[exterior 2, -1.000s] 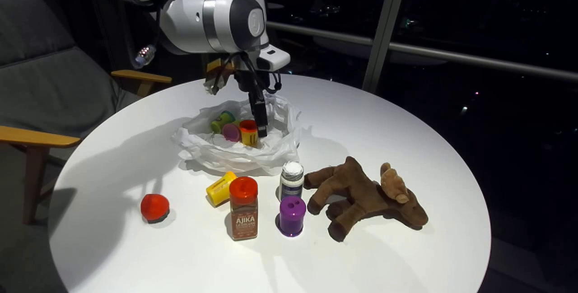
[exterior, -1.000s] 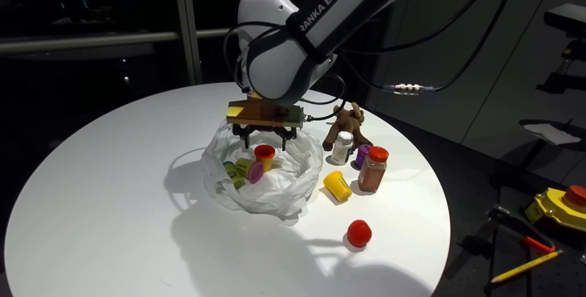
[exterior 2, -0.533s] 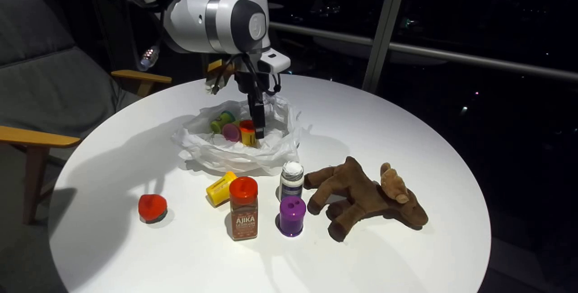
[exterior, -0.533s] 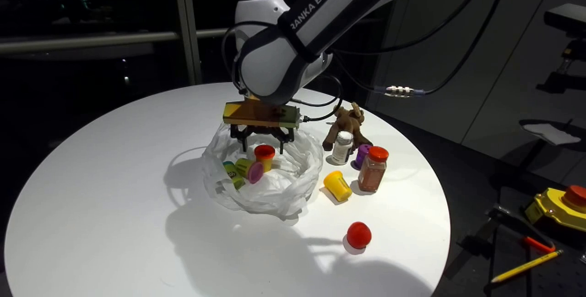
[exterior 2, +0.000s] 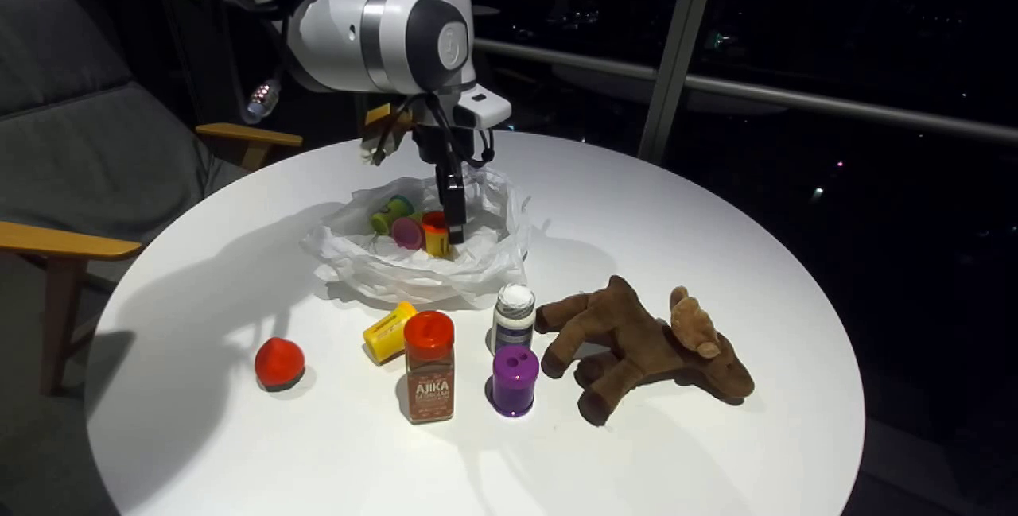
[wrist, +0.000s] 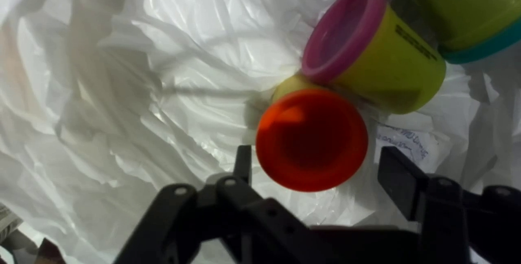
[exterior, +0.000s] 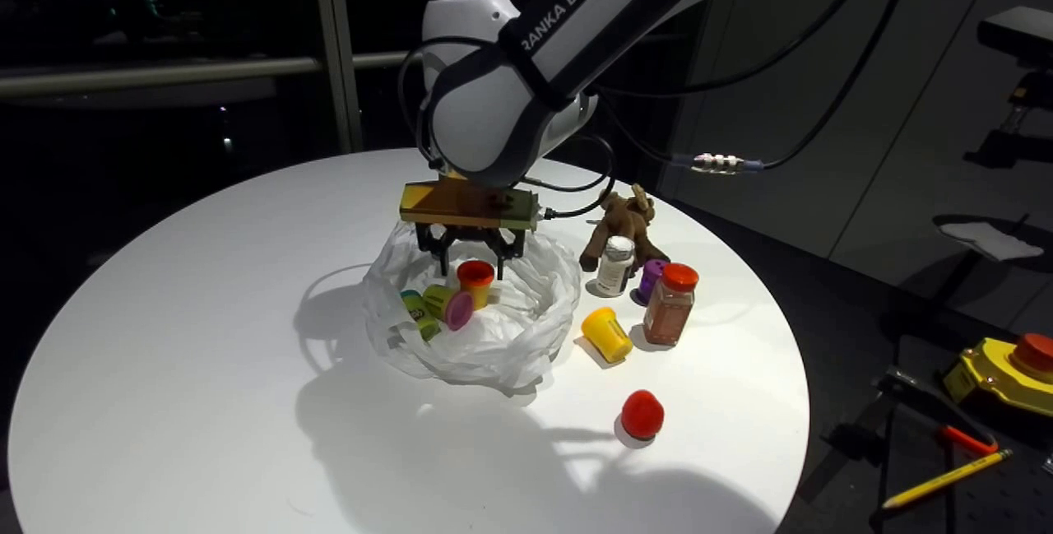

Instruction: Remove the objects from the plastic and put them on the table.

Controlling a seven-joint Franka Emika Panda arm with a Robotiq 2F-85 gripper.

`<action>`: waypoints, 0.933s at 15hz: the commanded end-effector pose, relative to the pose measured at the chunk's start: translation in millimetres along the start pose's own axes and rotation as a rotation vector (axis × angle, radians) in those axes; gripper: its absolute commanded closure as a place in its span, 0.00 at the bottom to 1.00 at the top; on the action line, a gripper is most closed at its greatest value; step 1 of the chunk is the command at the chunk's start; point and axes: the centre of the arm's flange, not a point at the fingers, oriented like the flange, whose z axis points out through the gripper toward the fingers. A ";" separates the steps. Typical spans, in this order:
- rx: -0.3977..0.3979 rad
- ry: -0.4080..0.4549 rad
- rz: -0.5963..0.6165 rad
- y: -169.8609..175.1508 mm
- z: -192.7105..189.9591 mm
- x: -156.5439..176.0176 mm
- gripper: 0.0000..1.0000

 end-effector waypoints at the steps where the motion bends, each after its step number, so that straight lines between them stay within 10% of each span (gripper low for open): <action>1: 0.003 -0.025 -0.004 3.8 -12.3 -5.6 0.49; 8: 0.001 -0.001 0.007 18.7 -29.4 -18.7 1.00; 14: 0.031 0.067 0.029 50.7 -85.4 -41.5 1.00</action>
